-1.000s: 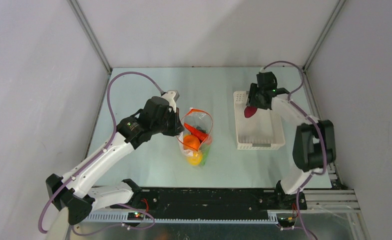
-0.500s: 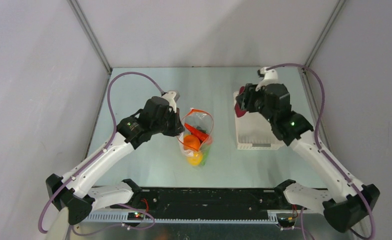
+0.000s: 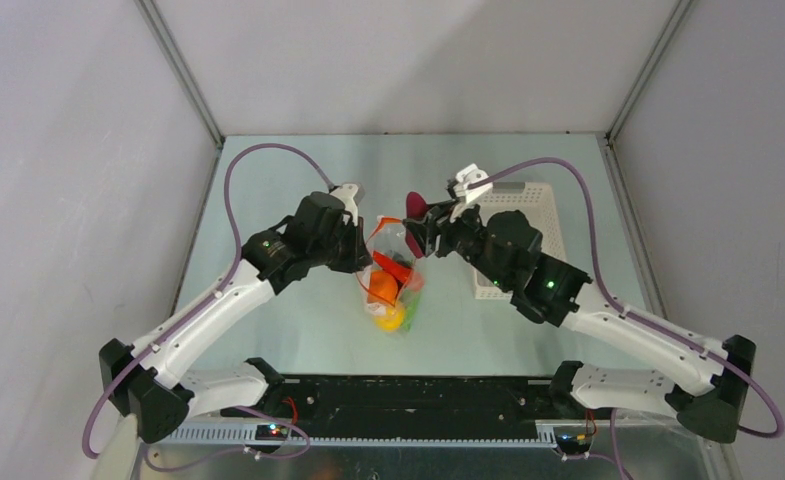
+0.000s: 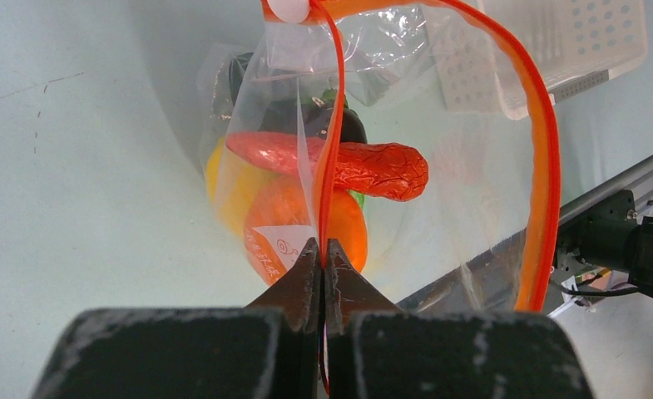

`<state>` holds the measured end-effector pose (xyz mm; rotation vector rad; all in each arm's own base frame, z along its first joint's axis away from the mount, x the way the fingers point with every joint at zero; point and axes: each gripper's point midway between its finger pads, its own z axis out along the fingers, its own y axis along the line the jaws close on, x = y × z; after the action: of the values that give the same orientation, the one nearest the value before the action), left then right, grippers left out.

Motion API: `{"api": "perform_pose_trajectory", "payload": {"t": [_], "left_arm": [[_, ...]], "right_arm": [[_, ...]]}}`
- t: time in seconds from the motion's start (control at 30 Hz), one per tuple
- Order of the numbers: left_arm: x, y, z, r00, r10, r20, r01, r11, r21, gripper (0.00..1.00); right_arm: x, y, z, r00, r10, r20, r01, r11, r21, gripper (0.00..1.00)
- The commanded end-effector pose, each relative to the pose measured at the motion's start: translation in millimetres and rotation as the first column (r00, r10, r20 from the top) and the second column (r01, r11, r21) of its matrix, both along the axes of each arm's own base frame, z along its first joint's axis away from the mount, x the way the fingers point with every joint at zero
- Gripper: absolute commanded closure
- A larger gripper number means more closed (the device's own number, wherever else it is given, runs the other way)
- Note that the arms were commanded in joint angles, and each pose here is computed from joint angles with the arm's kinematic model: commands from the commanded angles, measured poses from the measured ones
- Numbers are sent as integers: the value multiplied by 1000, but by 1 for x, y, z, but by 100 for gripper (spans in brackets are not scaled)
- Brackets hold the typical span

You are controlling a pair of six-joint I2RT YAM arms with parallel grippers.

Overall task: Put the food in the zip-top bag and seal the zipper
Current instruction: Place the fake vegetable in the zipper food storage bag.

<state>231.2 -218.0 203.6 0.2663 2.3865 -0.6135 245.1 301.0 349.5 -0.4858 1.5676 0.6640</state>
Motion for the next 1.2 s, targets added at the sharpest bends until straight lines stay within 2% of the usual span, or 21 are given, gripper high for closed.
{"api": "perform_pose_trajectory", "payload": {"t": [0.0, 0.1, 0.27, 0.33, 0.5, 0.6, 0.63, 0.7, 1.0, 1.17], "left_arm": [[7, -1, 28, 996, -1, 93, 5, 999, -45, 100], [4, -1, 33, 995, -5, 102, 11, 998, -59, 100], [1, 0, 37, 994, -7, 112, 15, 997, -77, 100], [1, 1, 39, 993, -1, 119, 10, 997, -79, 100], [0, 0, 39, 994, -3, 113, 12, 996, -84, 100], [0, 0, 39, 994, -2, 113, 12, 996, -85, 100], [0, 1, 39, 993, 0, 116, 10, 997, -83, 100], [1, 2, 39, 993, 5, 119, 5, 996, -84, 100], [4, 7, 44, 990, 46, 133, -35, 996, -82, 100], [9, 11, 43, 987, 89, 135, -79, 994, -81, 100]], "right_arm": [[6, 21, 28, 997, 2, 81, -9, 996, 91, 85], [6, 39, 20, 998, 29, 59, -34, 996, 88, 84], [9, 51, -10, 1000, -5, -19, 5, 999, 36, 80], [9, 50, -21, 998, -29, -53, 30, 999, 20, 71], [6, 46, -33, 994, -51, -99, 51, 999, -8, 39], [0, 45, -33, 994, -39, -105, 38, 999, -12, 24], [-3, 46, -31, 994, -28, -104, 28, 1000, -8, 14], [-6, 46, -27, 995, -13, -98, 13, 1000, -1, 2], [-19, 26, -19, 987, -29, -157, 35, 999, 35, 0], [-12, -11, -27, 963, -174, -206, 183, 983, 25, 1]]}}
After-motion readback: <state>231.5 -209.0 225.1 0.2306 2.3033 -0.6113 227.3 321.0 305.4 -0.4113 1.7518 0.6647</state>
